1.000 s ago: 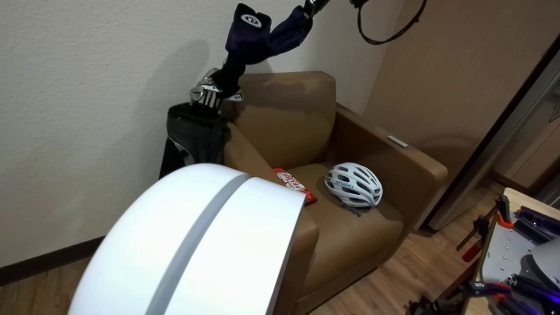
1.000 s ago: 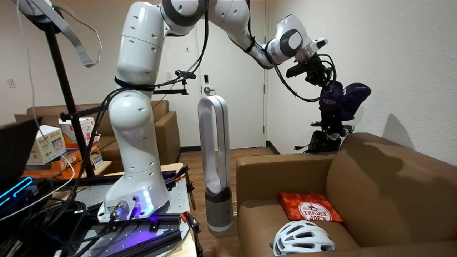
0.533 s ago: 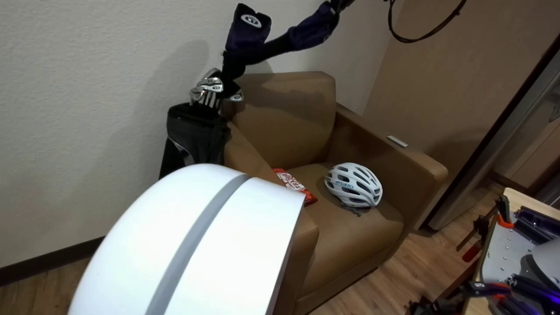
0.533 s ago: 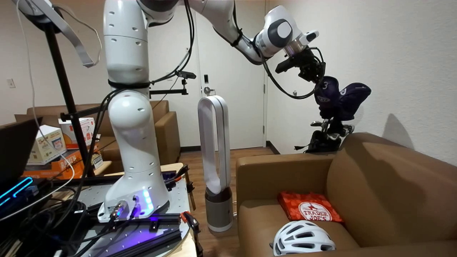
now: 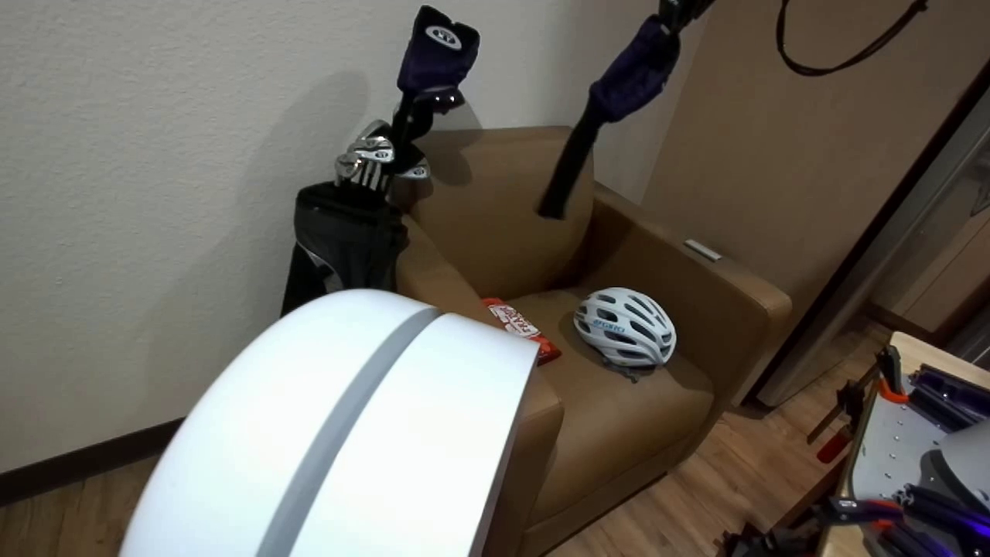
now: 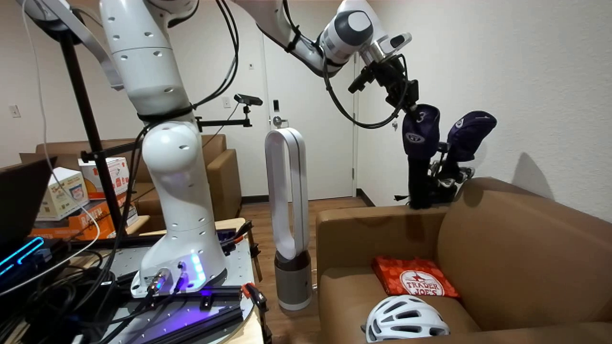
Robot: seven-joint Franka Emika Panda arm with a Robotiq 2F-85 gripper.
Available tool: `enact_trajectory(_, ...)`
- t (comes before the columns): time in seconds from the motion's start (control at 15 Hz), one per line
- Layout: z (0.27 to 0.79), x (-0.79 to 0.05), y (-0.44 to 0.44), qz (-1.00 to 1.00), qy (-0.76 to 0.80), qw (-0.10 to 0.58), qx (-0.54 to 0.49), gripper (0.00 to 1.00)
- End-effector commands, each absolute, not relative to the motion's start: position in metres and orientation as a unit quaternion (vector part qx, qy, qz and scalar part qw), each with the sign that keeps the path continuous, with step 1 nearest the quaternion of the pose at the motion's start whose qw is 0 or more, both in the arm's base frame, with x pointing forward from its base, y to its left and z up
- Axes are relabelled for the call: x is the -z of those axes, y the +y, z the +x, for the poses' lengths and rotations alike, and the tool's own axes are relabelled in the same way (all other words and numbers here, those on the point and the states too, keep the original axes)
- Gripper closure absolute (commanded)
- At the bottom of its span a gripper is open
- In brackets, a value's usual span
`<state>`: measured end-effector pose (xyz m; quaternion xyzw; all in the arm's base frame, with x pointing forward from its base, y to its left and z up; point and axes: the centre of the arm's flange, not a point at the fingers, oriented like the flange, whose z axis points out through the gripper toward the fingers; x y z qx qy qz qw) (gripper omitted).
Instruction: Remove the cover from the golf club and put it on the sofa
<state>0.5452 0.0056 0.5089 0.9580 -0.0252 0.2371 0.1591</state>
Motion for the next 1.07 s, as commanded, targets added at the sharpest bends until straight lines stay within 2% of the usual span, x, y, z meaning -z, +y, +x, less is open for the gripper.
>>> enact_trajectory(0.0, 0.520, -0.504, 0.002, 0.962, -0.031, 0.163, -0.218, 0.93)
enact_trajectory(0.4, 0.574, -0.449, 0.020, 0.963, 0.040, 0.106, -0.246, 0.93)
enact_trajectory(0.8, 0.619, -0.373, 0.030, 0.983, 0.062, 0.067, -0.160, 0.93)
enact_trajectory(1.0, 0.630, -0.347, 0.047, 0.989, 0.104, 0.026, -0.105, 0.93)
